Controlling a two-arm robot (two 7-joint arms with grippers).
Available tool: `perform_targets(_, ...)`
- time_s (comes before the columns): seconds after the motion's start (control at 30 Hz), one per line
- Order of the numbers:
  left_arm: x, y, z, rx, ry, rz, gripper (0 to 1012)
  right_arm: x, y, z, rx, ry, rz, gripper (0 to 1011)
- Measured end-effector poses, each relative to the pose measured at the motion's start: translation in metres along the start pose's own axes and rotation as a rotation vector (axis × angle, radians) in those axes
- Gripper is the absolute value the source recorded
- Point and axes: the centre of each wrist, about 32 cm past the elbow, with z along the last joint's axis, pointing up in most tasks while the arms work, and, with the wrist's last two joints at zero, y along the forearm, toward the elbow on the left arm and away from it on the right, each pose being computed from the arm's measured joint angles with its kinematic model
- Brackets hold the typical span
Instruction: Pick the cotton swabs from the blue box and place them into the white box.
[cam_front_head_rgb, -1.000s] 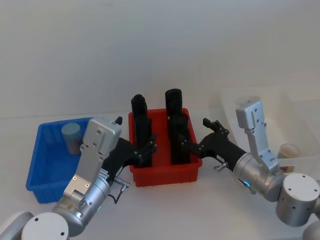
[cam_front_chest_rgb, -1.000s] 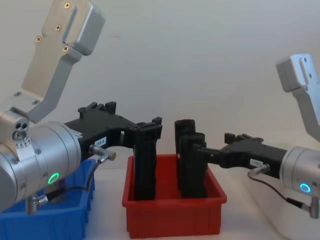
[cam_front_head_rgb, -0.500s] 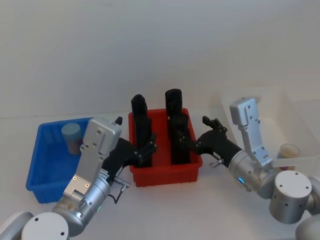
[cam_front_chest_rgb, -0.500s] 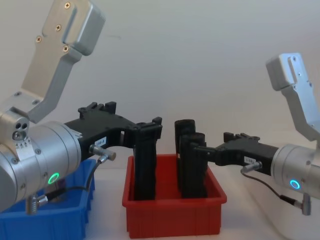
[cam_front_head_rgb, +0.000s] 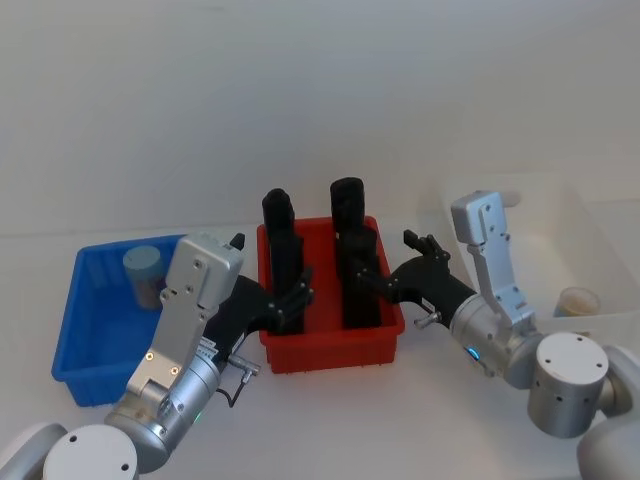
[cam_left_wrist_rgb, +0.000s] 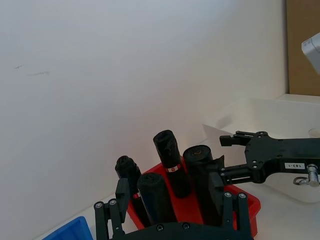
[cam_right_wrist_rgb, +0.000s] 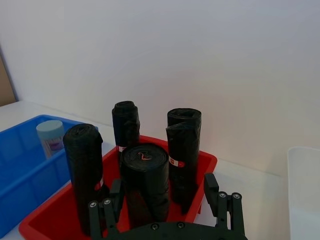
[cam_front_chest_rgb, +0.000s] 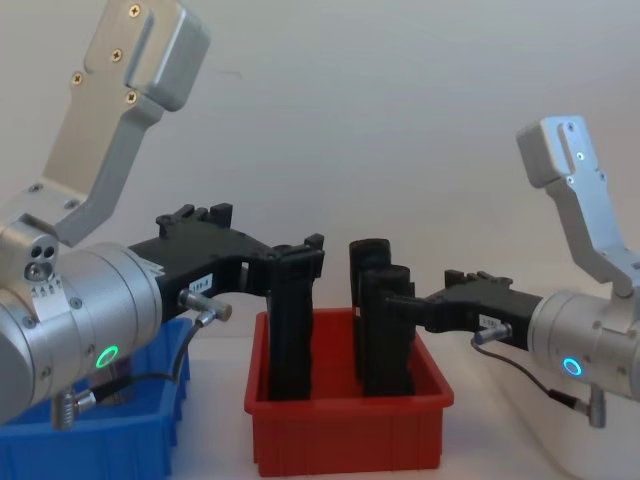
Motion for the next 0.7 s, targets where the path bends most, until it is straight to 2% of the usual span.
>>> perform_targets(0.33,0.0000,0.0000,0.0000,0.000,0.000,0.000,1004,0.005,0.009,-0.003,0.005,0.034,0.025,1002)
perform_targets(0.7,0.0000,0.0000,0.0000,0.000,0.000,0.000,1004,0.013,0.018,-0.008,0.017,0.105,0.094,1001)
